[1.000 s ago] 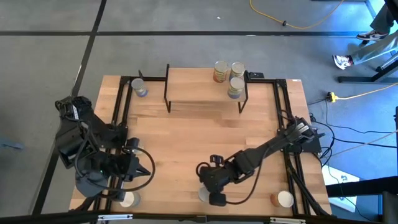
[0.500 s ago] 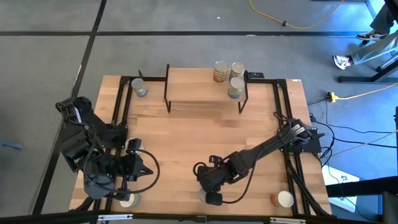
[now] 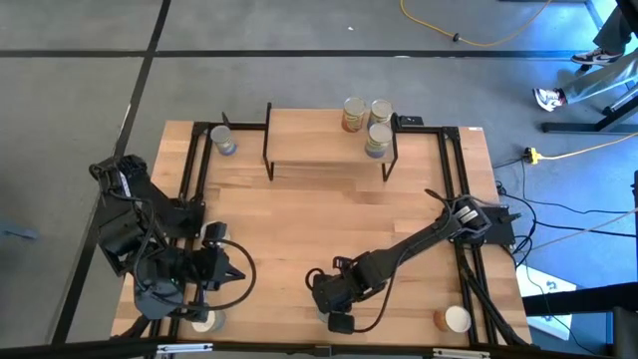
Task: Pick and place cans onto a shelf
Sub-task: Put the right canned cherries on the shelf
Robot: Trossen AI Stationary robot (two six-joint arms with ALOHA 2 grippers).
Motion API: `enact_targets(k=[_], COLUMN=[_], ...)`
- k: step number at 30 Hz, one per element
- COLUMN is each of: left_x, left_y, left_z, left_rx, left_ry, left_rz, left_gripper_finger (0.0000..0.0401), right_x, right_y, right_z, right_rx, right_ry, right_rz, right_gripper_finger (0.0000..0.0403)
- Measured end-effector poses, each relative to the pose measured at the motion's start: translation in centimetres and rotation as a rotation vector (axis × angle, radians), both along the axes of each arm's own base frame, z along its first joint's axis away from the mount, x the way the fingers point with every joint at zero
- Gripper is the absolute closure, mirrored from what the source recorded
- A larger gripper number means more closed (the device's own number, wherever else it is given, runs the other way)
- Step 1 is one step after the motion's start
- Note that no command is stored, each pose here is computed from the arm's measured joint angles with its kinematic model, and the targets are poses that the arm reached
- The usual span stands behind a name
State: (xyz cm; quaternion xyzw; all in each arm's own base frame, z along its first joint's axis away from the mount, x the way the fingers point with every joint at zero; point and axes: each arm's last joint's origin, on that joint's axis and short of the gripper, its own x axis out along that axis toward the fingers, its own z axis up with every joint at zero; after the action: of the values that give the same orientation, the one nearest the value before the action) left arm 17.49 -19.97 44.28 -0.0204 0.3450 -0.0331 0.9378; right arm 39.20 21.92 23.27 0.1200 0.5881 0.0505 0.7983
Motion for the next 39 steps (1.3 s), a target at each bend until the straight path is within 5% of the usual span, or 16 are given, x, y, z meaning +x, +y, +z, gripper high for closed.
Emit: enact_targets(k=[39], left_x=[0.0], left_y=[-0.1], left_z=[0.0], left_rx=[0.0], left_ry=[-0.004], left_rz=[-0.005], left_gripper_finger=[0.0401], right_x=[0.3], right_y=[0.0], right_z=[-1.4], right_rx=[-0.037], right_ry=[-0.017], right_rz=[0.03], right_gripper_finger=[0.0336])
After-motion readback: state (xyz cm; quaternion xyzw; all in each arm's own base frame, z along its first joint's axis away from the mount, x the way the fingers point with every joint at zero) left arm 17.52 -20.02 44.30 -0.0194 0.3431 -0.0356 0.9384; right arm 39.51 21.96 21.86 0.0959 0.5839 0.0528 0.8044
